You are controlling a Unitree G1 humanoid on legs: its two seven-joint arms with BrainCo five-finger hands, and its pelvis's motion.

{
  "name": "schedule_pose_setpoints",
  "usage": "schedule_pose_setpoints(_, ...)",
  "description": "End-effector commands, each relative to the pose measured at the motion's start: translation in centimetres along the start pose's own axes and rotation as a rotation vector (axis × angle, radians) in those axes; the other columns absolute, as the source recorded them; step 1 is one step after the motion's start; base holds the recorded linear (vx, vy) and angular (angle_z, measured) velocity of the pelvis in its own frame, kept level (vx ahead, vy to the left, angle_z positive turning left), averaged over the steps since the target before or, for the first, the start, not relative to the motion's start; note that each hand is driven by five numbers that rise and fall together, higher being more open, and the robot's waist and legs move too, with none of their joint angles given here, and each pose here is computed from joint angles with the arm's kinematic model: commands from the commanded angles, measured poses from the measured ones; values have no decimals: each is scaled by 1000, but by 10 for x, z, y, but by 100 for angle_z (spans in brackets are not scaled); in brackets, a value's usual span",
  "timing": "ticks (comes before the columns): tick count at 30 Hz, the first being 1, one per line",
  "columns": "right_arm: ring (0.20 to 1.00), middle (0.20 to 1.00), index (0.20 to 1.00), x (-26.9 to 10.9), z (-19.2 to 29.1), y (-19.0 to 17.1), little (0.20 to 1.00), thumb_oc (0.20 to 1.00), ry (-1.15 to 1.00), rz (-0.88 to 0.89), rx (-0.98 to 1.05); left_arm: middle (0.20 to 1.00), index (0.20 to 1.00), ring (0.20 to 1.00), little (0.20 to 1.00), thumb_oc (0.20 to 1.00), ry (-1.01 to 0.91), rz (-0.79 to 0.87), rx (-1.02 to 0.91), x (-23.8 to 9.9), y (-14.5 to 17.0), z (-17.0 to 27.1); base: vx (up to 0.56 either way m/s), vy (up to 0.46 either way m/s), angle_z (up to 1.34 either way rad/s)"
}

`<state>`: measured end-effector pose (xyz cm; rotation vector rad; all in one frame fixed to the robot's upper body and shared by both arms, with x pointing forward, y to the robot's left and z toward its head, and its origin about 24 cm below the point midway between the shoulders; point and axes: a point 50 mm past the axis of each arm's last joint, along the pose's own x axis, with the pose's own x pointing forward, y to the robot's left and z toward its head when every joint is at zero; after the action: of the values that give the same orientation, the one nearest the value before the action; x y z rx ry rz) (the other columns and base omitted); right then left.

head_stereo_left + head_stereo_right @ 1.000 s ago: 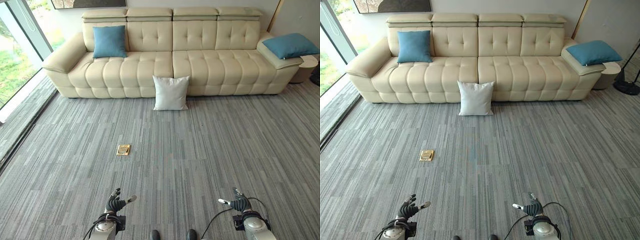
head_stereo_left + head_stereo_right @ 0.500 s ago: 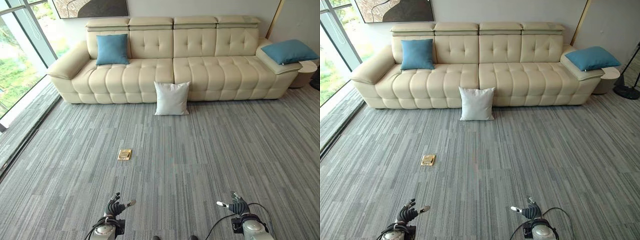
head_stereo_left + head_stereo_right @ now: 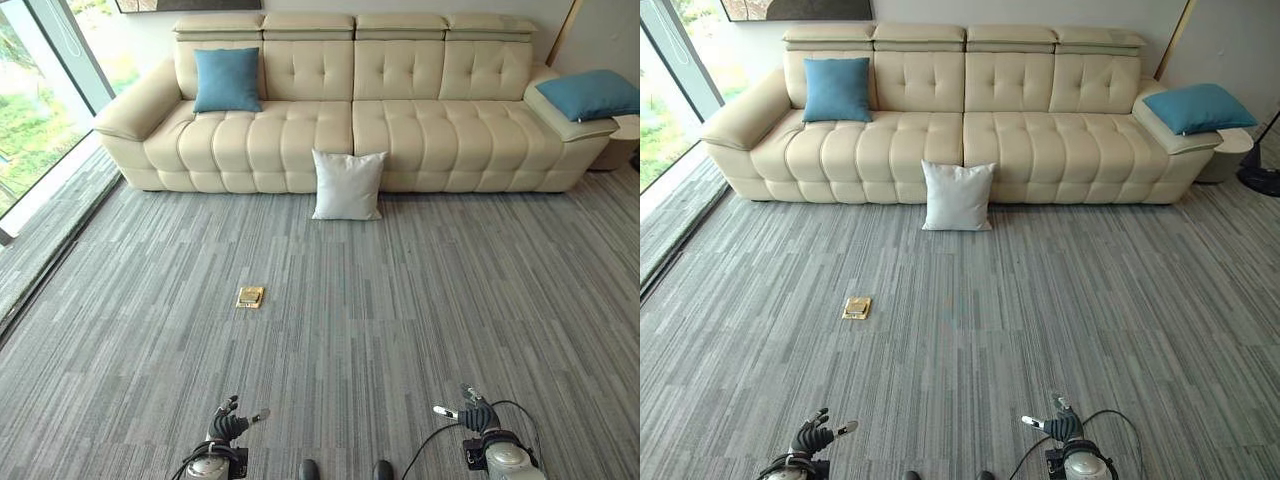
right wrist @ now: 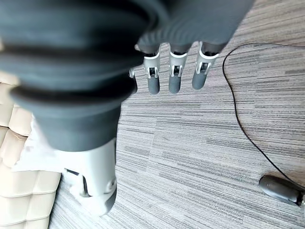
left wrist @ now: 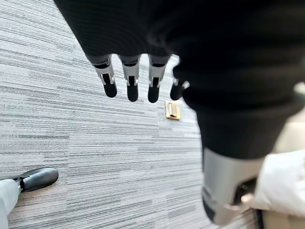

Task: Pick up all the scattered cushions and arrange them neatly on the sofa.

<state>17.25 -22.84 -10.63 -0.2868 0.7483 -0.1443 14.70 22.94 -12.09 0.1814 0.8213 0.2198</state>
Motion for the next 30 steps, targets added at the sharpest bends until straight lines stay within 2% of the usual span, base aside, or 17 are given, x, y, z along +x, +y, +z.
schedule_pose_setpoints(1,1000,1000,1000,6,34,-6,1000,1000,-129,-9,-49,1000,1000,1000,1000,1000,-99,21,59,10,10,30,18,69,-3)
schedule_pose_setpoints(8,1000,1000,1000,7,41,-5,1000,1000,-149,-17,-47,1000,1000,1000,1000,1000,-132,70,31,13,20,43,47,174,-2)
schedule_pose_setpoints(13,1000,1000,1000,8,43,-3,1000,1000,-149,-13,-37,1000,1000,1000,1000,1000,-161,47,14,15,13,53,226,-9,2)
schedule_pose_setpoints(15,1000,1000,1000,3,26,-7,1000,1000,-105,-24,-26,1000,1000,1000,1000,1000,-194,14,8,14,4,61,686,-364,53)
schedule_pose_setpoints(19,1000,1000,1000,5,25,-15,1000,1000,-99,-28,-26,1000,1000,1000,1000,1000,-162,-15,-56,15,-3,56,401,-311,82)
schedule_pose_setpoints(30,1000,1000,1000,5,16,-18,1000,1000,-58,-37,-76,1000,1000,1000,1000,1000,-95,-5,-42,12,-2,37,283,36,-43)
